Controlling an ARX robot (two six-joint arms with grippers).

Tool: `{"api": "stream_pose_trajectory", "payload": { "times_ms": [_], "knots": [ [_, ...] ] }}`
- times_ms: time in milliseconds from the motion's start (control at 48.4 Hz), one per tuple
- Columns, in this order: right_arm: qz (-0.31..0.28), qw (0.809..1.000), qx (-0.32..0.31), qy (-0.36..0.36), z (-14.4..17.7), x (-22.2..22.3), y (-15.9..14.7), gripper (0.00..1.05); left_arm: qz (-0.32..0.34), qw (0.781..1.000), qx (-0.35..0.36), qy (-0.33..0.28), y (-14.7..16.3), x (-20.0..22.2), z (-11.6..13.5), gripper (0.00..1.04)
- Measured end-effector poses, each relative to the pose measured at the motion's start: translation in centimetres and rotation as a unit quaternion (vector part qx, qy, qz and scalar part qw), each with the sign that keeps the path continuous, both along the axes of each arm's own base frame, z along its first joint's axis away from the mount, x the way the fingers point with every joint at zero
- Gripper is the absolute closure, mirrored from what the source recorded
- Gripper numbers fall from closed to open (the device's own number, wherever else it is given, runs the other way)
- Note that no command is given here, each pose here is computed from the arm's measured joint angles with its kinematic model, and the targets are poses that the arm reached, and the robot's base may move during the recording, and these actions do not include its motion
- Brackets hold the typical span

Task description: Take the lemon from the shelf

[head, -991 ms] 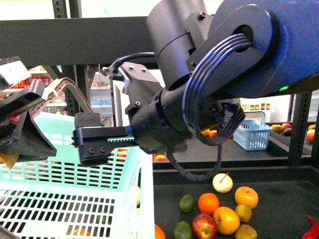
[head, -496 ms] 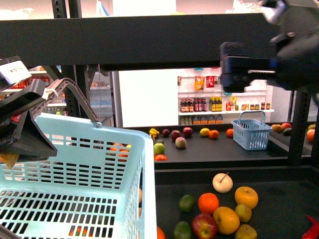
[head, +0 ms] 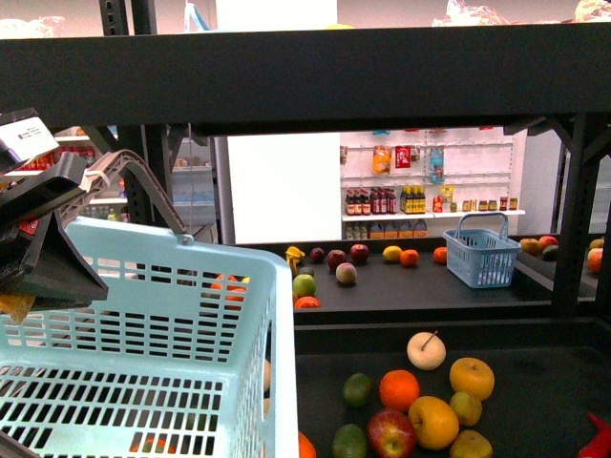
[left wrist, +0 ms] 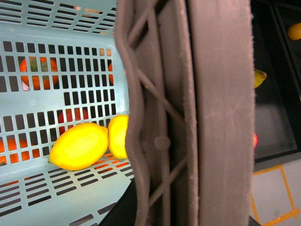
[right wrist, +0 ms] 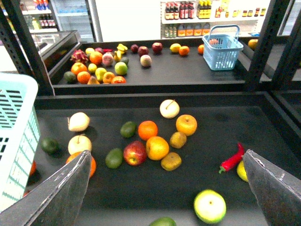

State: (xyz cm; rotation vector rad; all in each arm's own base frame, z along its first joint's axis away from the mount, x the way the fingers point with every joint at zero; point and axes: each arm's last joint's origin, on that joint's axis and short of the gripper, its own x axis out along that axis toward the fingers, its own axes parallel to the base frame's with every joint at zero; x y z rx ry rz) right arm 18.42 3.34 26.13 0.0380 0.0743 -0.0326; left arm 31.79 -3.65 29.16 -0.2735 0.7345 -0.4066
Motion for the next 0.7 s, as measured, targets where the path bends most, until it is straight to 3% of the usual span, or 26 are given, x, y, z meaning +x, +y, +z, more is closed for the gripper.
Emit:
{"api": "stream_pose_trajectory", "payload": {
  "times_ms": [227, 372, 454, 640, 702],
  "knots": [
    [-0.051, 0.998, -0.045, 0.008, -3.8, -6.2, 0.3, 0.08, 0.0, 1.0, 0.0, 0.0, 0.0, 0.0, 0.0, 0.89],
    [0.021, 0.999, -0.026, -0.019, -6.3, -8.2, -0.5, 0.3, 0.0, 1.0, 0.001, 0.0, 0.0, 0.0, 0.0, 0.89],
    [0.023, 0.999, -0.02, -0.033, -8.0, -8.6, -1.3, 0.49, 0.001, 1.0, 0.001, 0.0, 0.0, 0.0, 0.0, 0.89],
    [0.022, 0.999, -0.02, -0.035, -8.6, -8.6, -2.0, 0.78, 0.0, 1.0, 0.0, 0.0, 0.0, 0.0, 0.0, 0.89],
    [0.038, 0.998, -0.018, -0.038, -9.1, -8.6, -2.5, 0.94, 0.0, 1.0, 0.0, 0.0, 0.0, 0.0, 0.0, 0.89]
  ]
}}
